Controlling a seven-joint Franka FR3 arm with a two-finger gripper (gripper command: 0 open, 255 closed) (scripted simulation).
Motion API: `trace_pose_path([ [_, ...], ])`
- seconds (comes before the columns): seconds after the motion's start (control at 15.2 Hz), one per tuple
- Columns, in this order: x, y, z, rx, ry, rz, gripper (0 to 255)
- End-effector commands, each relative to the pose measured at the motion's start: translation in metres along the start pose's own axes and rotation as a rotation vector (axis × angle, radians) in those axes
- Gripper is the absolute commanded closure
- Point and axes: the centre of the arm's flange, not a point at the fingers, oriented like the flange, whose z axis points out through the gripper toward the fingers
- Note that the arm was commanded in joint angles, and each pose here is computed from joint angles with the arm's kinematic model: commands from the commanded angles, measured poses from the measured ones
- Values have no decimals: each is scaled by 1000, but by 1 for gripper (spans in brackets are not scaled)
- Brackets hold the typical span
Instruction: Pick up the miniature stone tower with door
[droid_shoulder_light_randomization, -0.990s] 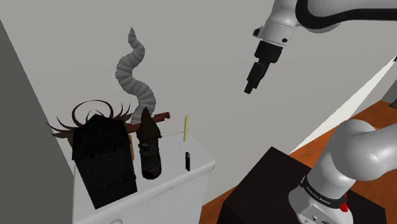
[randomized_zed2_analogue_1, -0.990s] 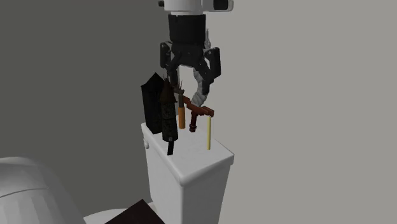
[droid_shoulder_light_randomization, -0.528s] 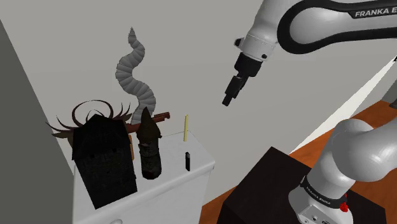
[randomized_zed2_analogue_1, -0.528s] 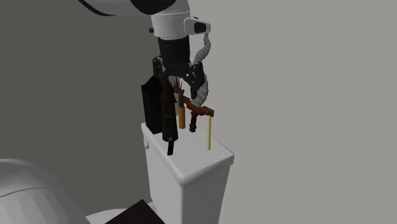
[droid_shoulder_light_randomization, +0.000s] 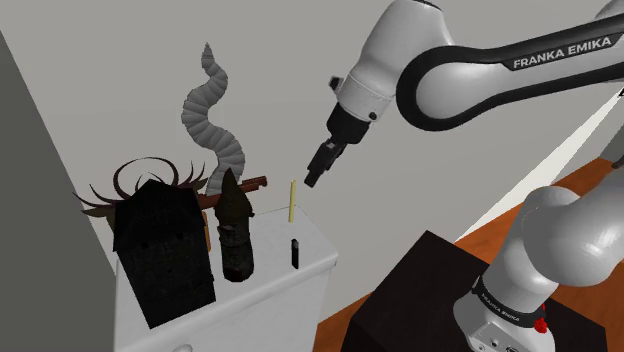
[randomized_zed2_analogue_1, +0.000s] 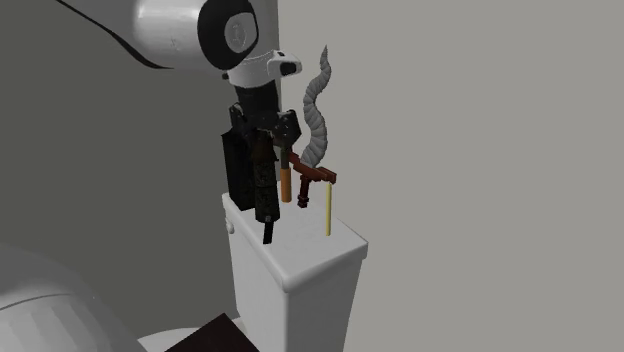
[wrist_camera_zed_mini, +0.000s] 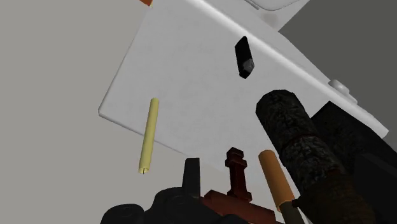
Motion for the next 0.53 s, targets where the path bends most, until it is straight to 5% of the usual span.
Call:
trace_pose_path([
  [0.0, 7, -17, 16, 3, 30, -21, 0],
  [0.46, 36, -82, 63, 10, 125, -95, 0],
])
